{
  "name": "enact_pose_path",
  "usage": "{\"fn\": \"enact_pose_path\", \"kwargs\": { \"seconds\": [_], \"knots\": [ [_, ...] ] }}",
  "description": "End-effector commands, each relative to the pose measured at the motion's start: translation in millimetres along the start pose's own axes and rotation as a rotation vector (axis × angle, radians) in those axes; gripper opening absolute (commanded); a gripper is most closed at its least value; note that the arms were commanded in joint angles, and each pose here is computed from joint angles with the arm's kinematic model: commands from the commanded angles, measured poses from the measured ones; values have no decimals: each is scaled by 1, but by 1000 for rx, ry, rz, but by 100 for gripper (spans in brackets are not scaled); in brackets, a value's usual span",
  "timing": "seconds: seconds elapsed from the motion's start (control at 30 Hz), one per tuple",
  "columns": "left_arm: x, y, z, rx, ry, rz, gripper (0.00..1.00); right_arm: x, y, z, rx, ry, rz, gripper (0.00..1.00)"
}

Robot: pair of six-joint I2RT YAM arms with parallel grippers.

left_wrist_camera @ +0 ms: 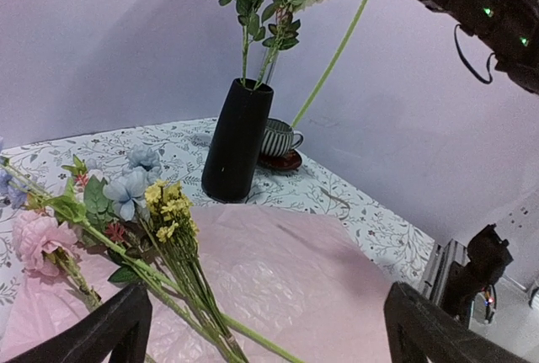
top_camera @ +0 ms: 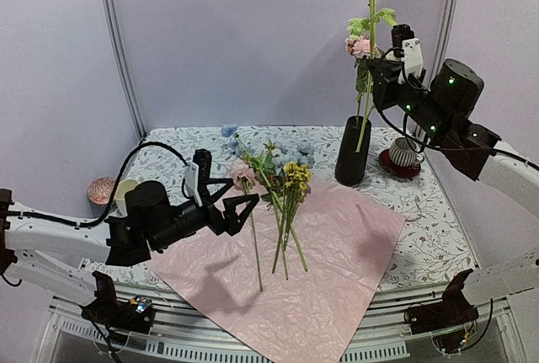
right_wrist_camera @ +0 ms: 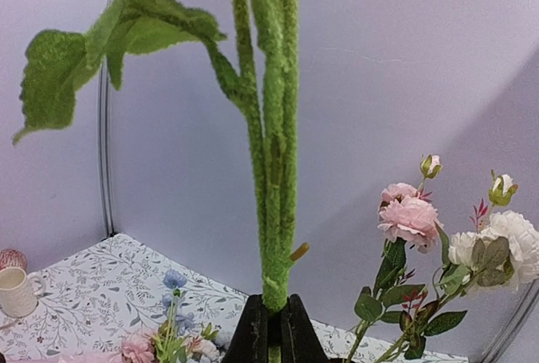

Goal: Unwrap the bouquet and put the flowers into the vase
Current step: Place the fake flower in the vase.

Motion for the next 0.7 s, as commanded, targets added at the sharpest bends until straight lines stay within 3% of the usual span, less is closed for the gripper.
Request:
{"fn": "enact_pose_path", "kwargs": {
  "seconds": [0.0,0.67],
  "knots": [
    [-1,-8,1,26,-24,1,98,-6,-13,22,-62,5,-13,3],
    [7,-10,0,52,-11,28,98,-39,-66,38,-135,66,-66,3]
  ]
}}
Point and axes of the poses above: each gripper's point midway between its finger pads, its own y axis back along the fingers, its own x axis along the line the jaws close on, z = x × y, the point moved 9 cm from there along y, back along the fingers, and after that the axes turned 11 degrees about -y, right-handed, at the moved point
